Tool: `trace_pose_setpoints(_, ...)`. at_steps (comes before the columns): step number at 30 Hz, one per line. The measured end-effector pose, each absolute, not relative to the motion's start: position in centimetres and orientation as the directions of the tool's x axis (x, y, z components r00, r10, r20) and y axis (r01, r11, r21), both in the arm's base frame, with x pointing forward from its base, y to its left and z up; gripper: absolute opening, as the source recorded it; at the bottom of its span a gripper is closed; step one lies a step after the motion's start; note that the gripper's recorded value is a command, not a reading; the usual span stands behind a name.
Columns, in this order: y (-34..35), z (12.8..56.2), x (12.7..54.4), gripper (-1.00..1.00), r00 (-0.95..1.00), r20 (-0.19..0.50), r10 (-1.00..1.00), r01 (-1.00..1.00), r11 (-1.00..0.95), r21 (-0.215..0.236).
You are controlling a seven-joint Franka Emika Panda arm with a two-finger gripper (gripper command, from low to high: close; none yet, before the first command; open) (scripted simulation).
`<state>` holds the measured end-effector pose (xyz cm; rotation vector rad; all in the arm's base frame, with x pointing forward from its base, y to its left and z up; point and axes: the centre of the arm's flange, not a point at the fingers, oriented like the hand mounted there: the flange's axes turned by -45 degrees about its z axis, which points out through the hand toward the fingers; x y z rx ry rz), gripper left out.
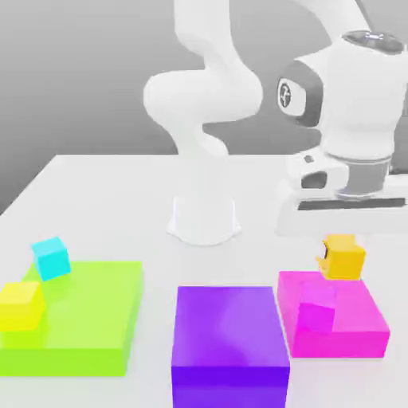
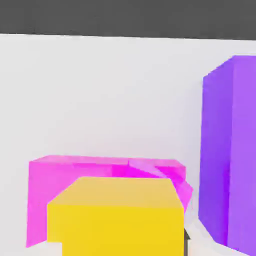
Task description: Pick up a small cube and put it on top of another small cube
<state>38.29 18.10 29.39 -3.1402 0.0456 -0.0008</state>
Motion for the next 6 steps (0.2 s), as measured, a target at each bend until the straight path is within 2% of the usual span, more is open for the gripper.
trace_pose_setpoints(3,17.9,26.0,38.2,-1.00,0.999,0.001,-0.038,-0.038,-0.999,0.002)
trace_pose_setpoints(4,18.0,25.0,38.1,1.00,0.999,0.001,-0.037,-0.037,-0.999,0.001)
trace_pose_setpoints(6,18.0,25.0,38.1,1.00,0.999,0.001,-0.037,-0.037,-0.999,0.001)
